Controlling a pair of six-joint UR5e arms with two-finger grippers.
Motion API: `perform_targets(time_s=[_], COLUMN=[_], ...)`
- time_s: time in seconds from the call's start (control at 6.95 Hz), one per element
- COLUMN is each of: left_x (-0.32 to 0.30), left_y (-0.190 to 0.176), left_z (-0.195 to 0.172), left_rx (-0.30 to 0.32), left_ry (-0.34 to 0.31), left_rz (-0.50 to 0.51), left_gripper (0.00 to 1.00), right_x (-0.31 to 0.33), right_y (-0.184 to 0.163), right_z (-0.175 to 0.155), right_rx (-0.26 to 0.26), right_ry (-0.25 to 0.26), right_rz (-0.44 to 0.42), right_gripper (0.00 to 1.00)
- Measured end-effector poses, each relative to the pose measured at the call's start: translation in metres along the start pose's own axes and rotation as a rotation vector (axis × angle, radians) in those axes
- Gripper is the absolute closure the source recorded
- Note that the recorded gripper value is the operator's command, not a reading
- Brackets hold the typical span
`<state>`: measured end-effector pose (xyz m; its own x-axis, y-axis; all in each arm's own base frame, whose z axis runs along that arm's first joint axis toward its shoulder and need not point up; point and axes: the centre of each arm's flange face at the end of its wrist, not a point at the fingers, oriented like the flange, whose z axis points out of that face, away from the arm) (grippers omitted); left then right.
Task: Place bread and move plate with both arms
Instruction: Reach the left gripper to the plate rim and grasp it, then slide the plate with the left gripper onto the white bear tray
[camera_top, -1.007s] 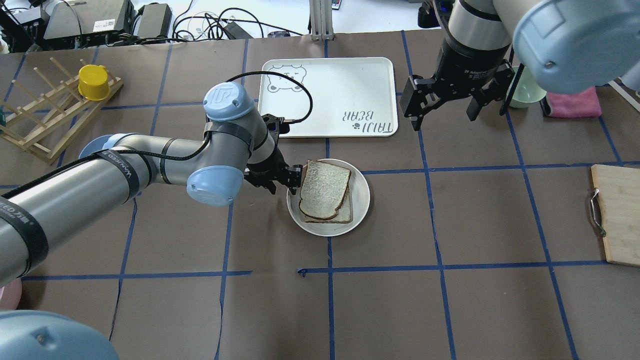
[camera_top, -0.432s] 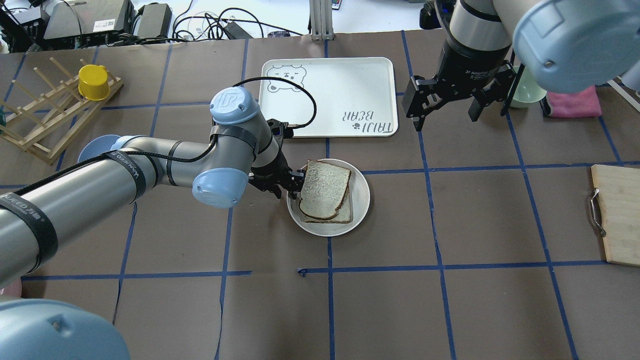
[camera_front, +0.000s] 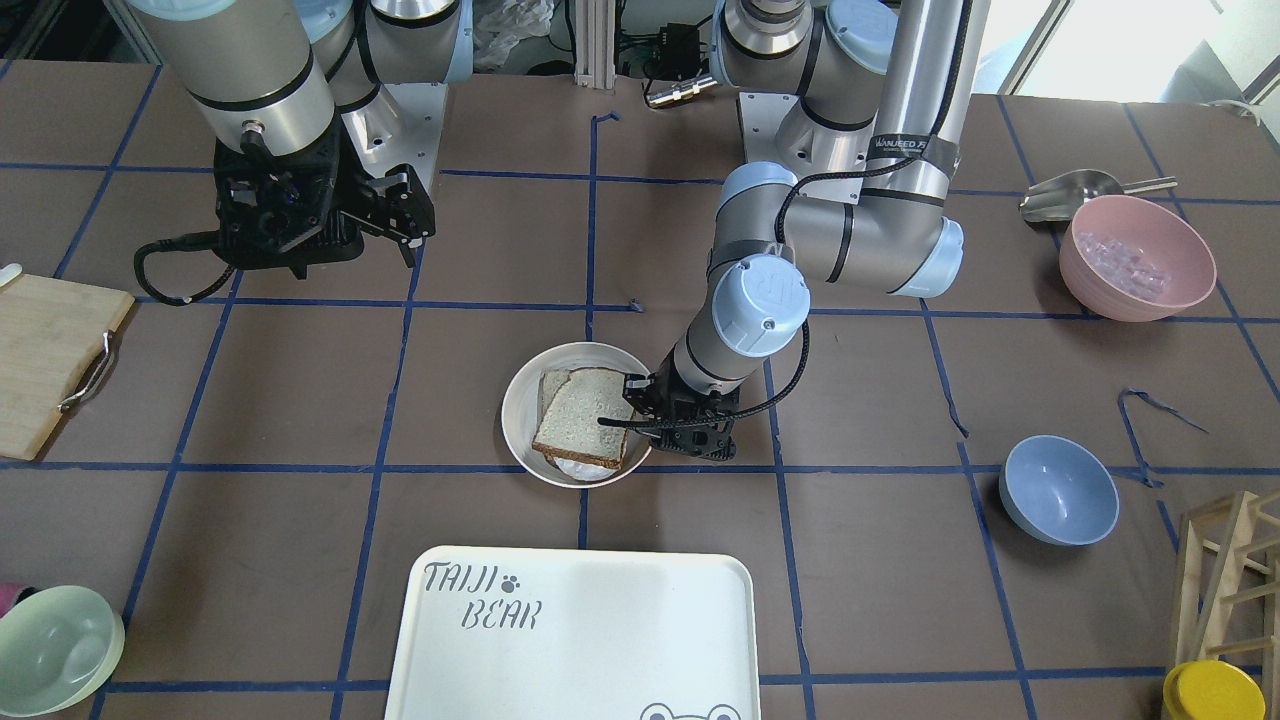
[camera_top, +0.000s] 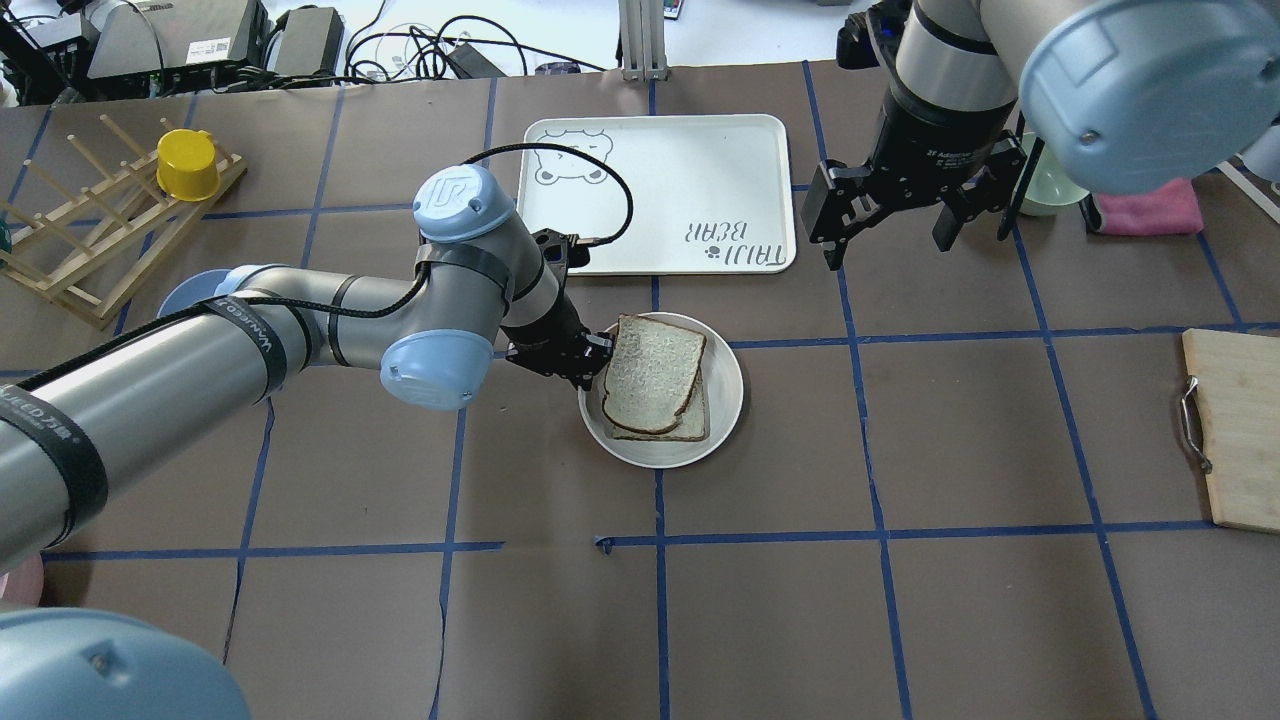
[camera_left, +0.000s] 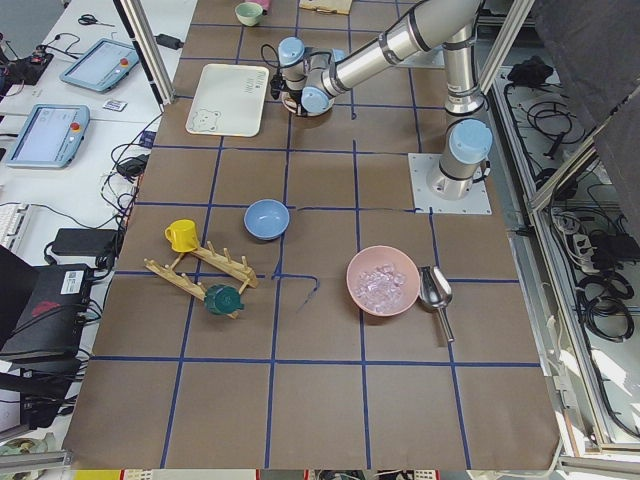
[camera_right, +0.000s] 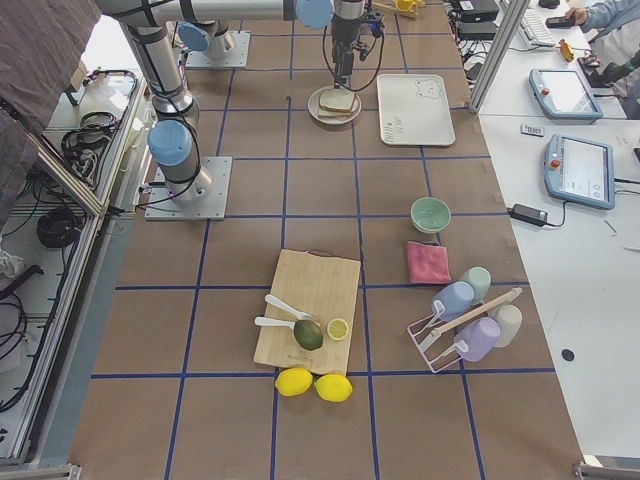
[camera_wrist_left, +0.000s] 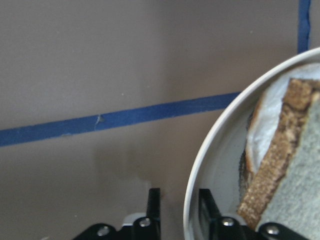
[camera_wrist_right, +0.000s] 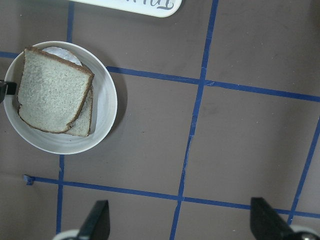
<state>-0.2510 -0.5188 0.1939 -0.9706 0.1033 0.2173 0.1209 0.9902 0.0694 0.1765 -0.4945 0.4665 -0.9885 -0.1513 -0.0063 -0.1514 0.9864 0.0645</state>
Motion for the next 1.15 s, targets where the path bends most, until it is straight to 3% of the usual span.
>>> perform_targets(time_s=[0.72,1.15], left_x=[-0.041,-0.064], left_y=[-0.024,-0.088], left_z=[-0.061,-0.115], left_rx=[0.08,0.072], left_ry=[0.12,0.145], left_rz=[-0.101,-0.1], left_gripper=[1.0,1.0], right_x=[0.003,0.003], right_y=[0.0,-0.005], right_z=[-0.004,-0.003], right_rx=[0.025,0.04], right_ry=[0.012,0.008], right_rz=[0.005,0.003], right_gripper=[0.0,0.0])
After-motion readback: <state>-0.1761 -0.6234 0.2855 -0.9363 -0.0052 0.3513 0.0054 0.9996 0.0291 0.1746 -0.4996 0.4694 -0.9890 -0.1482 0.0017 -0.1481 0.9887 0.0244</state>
